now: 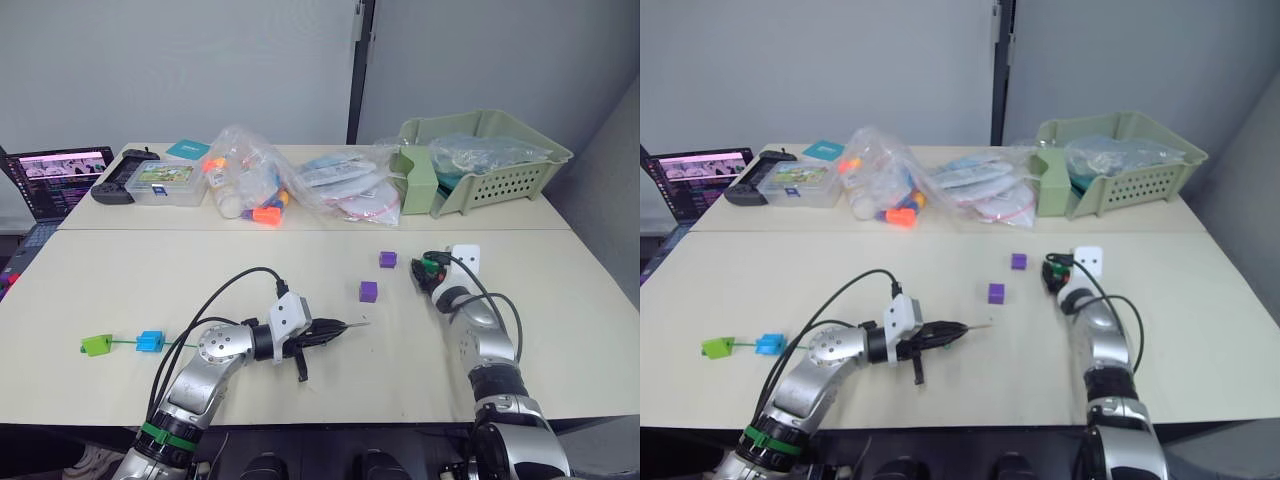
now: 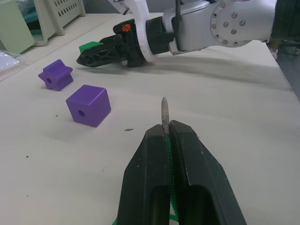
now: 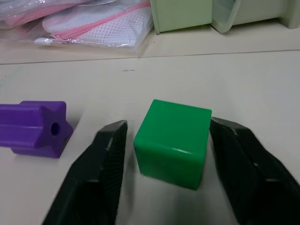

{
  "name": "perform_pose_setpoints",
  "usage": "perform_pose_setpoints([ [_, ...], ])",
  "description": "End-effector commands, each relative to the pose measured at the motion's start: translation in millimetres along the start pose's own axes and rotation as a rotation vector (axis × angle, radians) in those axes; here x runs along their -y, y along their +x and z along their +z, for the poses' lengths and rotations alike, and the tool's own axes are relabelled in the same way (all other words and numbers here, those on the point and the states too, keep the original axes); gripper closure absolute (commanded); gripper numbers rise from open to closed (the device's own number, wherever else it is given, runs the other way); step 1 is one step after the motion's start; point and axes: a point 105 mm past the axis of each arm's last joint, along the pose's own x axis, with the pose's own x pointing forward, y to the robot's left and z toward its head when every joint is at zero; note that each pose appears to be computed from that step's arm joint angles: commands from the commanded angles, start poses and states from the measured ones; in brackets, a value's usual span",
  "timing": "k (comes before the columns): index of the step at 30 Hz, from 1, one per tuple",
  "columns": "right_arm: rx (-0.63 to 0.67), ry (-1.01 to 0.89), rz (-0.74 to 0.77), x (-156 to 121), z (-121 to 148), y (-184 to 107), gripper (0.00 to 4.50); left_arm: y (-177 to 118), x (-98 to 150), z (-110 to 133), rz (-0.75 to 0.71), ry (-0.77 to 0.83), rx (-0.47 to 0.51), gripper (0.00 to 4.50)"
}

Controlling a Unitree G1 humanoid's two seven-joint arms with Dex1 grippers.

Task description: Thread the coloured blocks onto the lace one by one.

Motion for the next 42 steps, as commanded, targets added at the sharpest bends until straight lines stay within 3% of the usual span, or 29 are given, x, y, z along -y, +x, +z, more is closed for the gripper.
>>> perform_pose_setpoints([
  [1,0.063,-0.016,0.000,5.5,15.8,0.8,2.99,0.7,1.3,11.6,-0.015,0.020,0.029,4.50],
  [2,0.065,-0.017,0.001,5.9,15.9,0.5,3.31,0.4,1.6,10.8,-0.020,0.015,0.023,4.50],
  [11,0.103,-0.005,0.093,-1.2,18.2,-45.6,3.32,3.8,4.1,9.0,-0.059,-0.034,0.029,4.50],
  [21,-0.053,0.045,0.260,-65.9,0.7,-122.4,3.32,11.0,4.1,-0.3,-0.105,-0.040,0.054,4.50],
  [32,-0.209,0.076,0.273,-84.9,-19.5,-137.1,3.32,12.5,0.3,-7.4,-0.137,-0.006,0.036,4.50],
  [34,-0.206,0.092,0.272,-81.3,-14.6,-136.1,2.26,12.6,-1.1,-7.3,-0.123,-0.003,0.042,4.50],
  [39,-0.197,0.147,0.350,-74.3,8.7,-134.9,0.59,10.3,1.3,-9.4,-0.106,-0.002,0.042,4.50],
  [41,-0.171,0.134,0.383,-61.4,28.1,-132.5,0.02,8.3,1.9,-9.8,-0.091,-0.001,0.041,4.50],
  [42,-0.158,0.122,0.389,-56.3,35.7,-131.3,0.02,7.4,2.1,-9.6,-0.085,-0.001,0.042,4.50],
])
